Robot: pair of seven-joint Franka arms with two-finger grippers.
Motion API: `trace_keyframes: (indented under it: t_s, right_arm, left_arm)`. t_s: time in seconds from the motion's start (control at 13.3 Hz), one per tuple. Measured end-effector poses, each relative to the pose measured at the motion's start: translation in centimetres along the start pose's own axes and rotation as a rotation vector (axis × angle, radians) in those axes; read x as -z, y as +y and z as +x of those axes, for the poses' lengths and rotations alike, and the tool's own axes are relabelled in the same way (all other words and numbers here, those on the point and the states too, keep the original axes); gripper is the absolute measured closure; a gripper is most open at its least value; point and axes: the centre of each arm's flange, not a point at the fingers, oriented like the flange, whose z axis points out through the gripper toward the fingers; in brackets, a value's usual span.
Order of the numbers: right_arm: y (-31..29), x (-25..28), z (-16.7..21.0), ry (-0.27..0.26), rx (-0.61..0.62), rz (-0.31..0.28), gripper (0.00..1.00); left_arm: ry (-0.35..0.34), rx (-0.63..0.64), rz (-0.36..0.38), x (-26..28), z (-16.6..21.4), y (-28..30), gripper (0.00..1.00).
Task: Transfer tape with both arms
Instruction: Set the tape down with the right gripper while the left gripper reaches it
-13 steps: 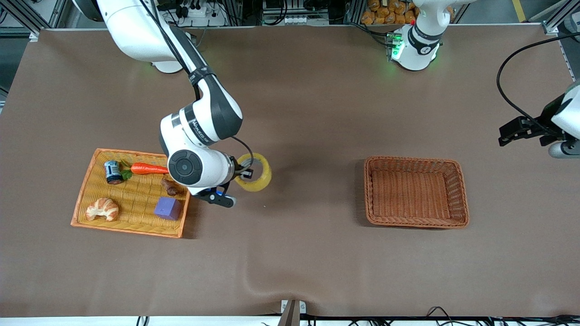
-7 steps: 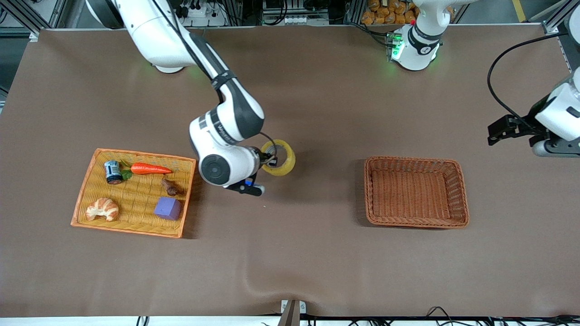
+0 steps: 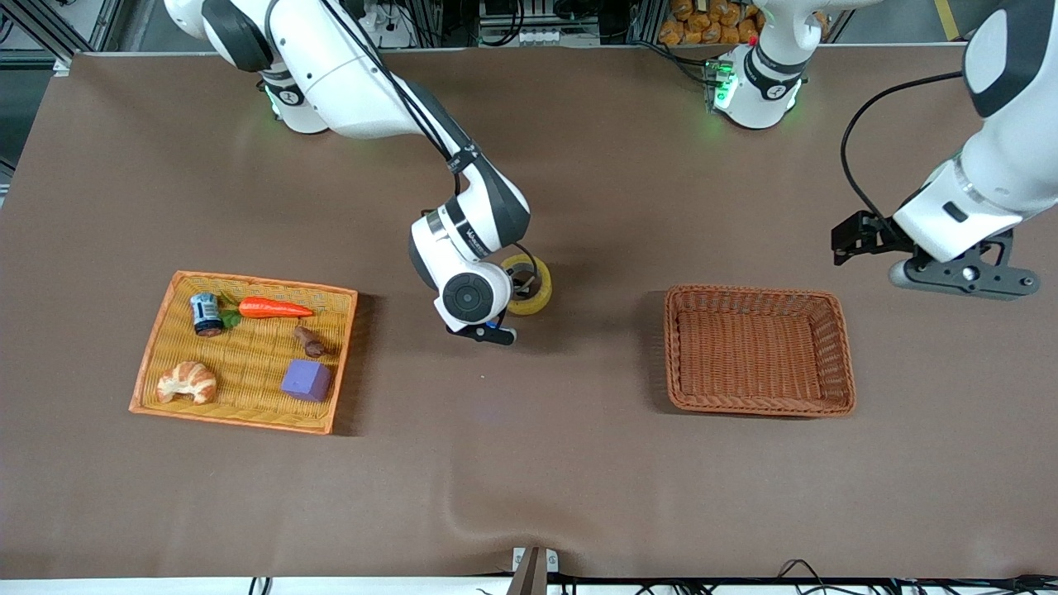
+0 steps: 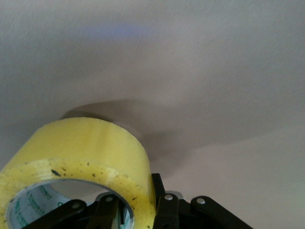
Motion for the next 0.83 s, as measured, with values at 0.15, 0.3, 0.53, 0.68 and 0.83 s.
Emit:
trace_keyframes:
  t_s: [0.15, 0.3, 0.53, 0.68, 0.83]
  right_arm:
    - [0.9, 1.3, 1.5, 0.031, -0.02, 0.018, 0.6]
    - [1.7, 2.6, 2.7, 0.062, -0.032, 0.031, 0.4]
    - [3.4, 5.6, 4.4, 0.101, -0.059, 0.058, 0.07]
    - [6.3, 8.7, 6.5, 0.105, -0.104, 0.078, 0.0]
    - [10.3, 12.1, 8.9, 0.091, -0.143, 0.092, 0.0]
  left_arm:
    - [0.007, -0.03, -0.009, -1.1, 0.9, 1.8, 0.0]
    - [-0.001, -0.051, -0.019, -3.1, 1.9, 4.4, 0.0]
    - [-0.013, -0.059, -0.031, -5.9, 3.0, 9.0, 0.0]
    - [-0.008, -0.045, -0.038, -7.2, 3.2, 12.6, 0.0]
    - [0.0, -0.038, -0.05, -9.5, 3.5, 17.1, 0.0]
